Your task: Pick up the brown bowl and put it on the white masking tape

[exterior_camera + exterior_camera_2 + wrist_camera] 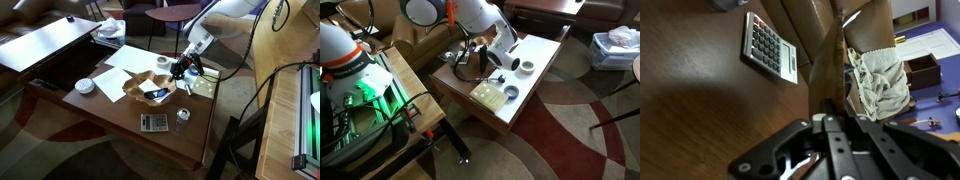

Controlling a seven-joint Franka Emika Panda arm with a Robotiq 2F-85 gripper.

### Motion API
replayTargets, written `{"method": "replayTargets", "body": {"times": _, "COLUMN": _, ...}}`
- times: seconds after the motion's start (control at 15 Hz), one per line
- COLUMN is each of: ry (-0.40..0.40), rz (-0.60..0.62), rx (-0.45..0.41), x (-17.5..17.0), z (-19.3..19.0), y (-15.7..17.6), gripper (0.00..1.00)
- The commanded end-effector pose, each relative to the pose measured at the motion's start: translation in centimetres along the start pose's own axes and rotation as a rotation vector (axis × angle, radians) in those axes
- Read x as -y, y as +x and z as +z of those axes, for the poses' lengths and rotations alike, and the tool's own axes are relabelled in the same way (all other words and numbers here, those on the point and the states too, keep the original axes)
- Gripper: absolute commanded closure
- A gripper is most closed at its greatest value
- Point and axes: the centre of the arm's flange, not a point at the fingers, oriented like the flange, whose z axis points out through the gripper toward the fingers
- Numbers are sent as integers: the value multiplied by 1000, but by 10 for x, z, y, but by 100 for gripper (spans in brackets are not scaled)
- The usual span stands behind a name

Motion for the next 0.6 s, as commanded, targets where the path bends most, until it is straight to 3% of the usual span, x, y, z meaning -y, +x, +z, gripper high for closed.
{"method": "replayTargets", "body": {"times": 0.0, "ry": 10, "rz": 8, "rx": -6, "x": 0, "z": -4, "y": 1, "gripper": 89}}
{"method": "replayTargets", "body": {"times": 0.07, "ry": 13, "rz": 13, "rx": -11, "x": 0, "z": -7, "y": 1, "gripper": 97}}
{"method": "replayTargets", "body": {"times": 0.33, "ry": 165, "rz": 39, "rx": -179, "x": 8, "z": -48, "y": 16, "gripper": 97}}
{"method": "replayTargets", "body": {"times": 0.53, "ry": 230, "rz": 32, "rx": -293, "x": 6, "z": -91, "y": 18, "gripper": 97}}
